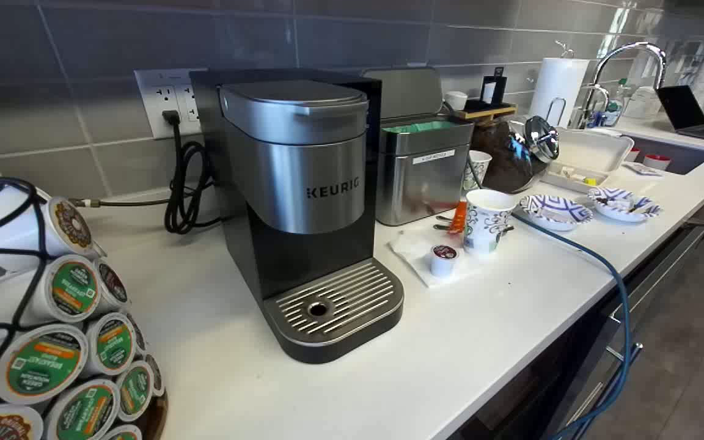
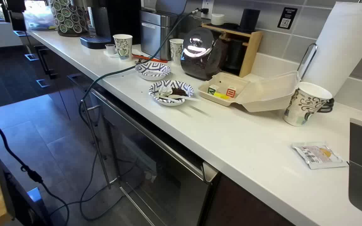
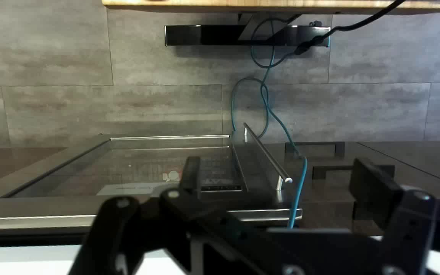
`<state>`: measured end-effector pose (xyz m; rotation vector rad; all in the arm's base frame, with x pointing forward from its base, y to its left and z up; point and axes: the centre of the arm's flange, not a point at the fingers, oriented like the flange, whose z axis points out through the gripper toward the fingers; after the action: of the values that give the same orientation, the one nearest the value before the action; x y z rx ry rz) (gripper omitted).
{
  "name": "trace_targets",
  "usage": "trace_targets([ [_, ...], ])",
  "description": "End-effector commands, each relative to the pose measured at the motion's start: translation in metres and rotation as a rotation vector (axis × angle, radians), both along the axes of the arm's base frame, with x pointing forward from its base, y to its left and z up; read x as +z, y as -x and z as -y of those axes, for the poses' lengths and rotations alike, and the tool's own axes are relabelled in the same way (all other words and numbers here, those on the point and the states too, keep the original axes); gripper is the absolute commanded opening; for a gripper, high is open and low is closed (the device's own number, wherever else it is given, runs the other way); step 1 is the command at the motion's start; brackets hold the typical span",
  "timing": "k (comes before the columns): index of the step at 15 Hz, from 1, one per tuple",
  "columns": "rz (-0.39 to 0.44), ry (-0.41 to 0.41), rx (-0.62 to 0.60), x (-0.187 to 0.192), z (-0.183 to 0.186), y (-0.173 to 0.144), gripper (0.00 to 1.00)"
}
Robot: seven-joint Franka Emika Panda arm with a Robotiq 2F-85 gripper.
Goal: Remove the crumpled napkin from the bowl on the right.
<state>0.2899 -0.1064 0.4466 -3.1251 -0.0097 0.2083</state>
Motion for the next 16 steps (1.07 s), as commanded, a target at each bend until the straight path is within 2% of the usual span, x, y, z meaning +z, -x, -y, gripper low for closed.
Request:
trace_targets([
  [1, 0.000, 0.000, 0.000, 0.000, 0.000, 0.000, 1.00],
  [8, 0.000, 0.000, 0.000, 0.000, 0.000, 0.000, 1.00],
  [10, 0.072, -0.038, -0.073, -0.002, 0.001, -0.025, 1.00],
  [12, 0.208, -0.093, -0.085, 0.003, 0.010, -0.061, 1.00],
  [14, 0.332, -0.100, -0.108, 0.010, 0.027, -0.105, 1.00],
  [16, 0.426, -0.049, -0.116, 0.016, 0.048, -0.140, 1.00],
])
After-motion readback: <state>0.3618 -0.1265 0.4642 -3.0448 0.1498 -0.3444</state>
